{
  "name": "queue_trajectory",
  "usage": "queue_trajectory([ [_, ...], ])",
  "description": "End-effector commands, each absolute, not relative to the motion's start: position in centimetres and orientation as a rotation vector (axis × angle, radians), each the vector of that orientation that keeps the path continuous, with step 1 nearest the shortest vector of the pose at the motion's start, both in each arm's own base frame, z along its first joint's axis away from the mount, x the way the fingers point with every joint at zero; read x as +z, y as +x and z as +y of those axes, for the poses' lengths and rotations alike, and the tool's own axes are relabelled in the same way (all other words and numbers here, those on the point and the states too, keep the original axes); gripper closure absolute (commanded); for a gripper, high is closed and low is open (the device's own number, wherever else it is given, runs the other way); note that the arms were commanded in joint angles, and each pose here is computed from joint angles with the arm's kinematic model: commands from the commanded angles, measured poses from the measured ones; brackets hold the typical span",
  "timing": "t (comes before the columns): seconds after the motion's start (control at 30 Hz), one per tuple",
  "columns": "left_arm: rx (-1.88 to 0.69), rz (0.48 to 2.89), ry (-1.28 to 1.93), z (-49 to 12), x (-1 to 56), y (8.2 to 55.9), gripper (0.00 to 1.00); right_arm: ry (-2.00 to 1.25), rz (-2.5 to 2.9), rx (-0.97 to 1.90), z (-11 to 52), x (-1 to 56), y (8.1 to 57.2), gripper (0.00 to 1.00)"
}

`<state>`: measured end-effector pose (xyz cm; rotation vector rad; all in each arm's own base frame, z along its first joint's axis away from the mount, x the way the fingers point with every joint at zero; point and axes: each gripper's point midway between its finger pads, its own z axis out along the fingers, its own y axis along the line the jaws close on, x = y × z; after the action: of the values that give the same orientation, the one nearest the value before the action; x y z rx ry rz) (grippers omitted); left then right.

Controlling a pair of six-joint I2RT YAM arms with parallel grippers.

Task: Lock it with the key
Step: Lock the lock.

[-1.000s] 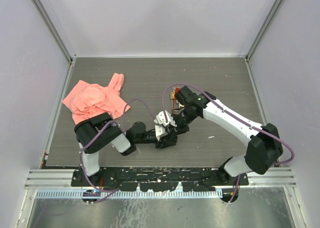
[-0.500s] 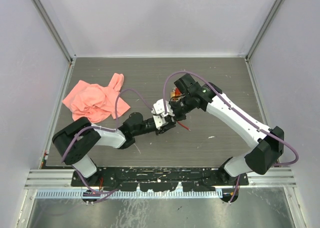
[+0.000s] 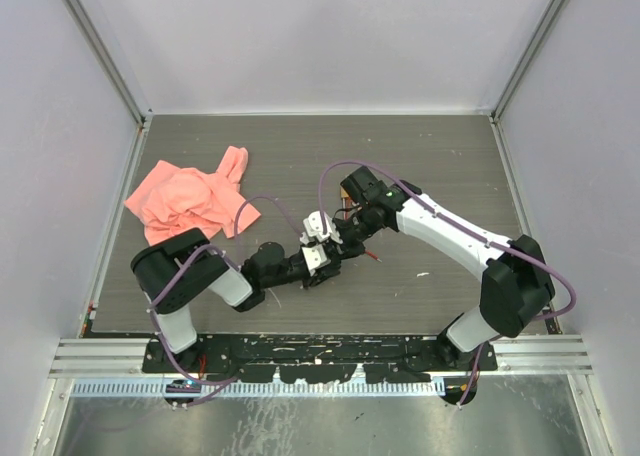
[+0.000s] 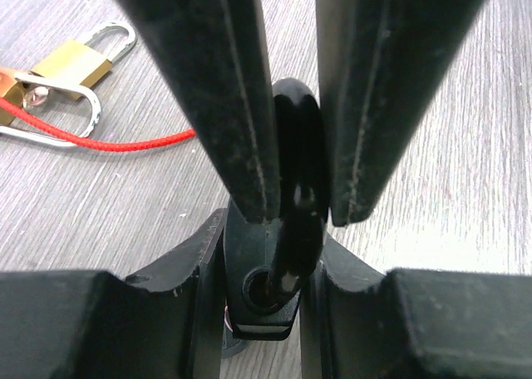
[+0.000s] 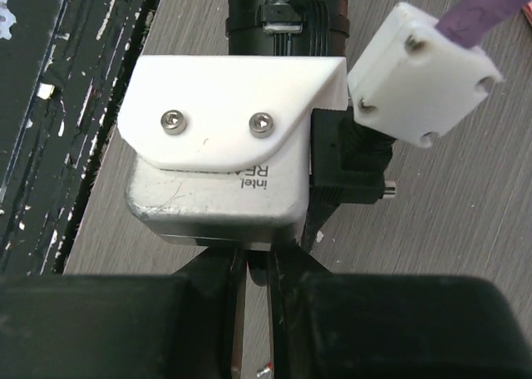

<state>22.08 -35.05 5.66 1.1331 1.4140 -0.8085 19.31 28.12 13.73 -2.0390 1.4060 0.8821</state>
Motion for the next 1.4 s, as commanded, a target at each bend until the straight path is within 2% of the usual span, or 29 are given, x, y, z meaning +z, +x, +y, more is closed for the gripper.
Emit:
queue_trajectory([
  [0.0,-0.834,1.353,1.063,-35.4,8.6,22.8,1.0,-2.026,1.493,0.976,27.4,13.1,17.4,0.99],
  [0.3,-0.967,1.366,1.028,-36.8,9.0,22.1,1.0,-2.006,1.502,1.0,27.9,14.8,17.6,0.99],
  [0.47,-1.026,1.341,1.017,-37.9,9.9,21.5,0.99,-2.025,1.541,0.994,26.7,13.7,16.6,0.99],
  [0.87,-0.976,1.437,1.051,-36.7,4.4,20.9,1.0,-1.974,1.674,0.868,24.4,11.8,17.9,0.96],
  [1.07,-0.958,1.423,1.07,-36.5,4.3,20.9,1.0,-1.97,1.665,0.84,24.2,12.8,18.4,0.85],
  [1.23,-0.969,1.432,1.083,-36.5,3.8,20.5,1.0,-1.957,1.643,0.793,24.3,14.4,19.1,0.64],
  [1.37,-0.971,1.434,1.092,-36.4,3.6,20.4,1.0,-1.941,1.612,0.731,24.2,16.4,20.0,0.56],
])
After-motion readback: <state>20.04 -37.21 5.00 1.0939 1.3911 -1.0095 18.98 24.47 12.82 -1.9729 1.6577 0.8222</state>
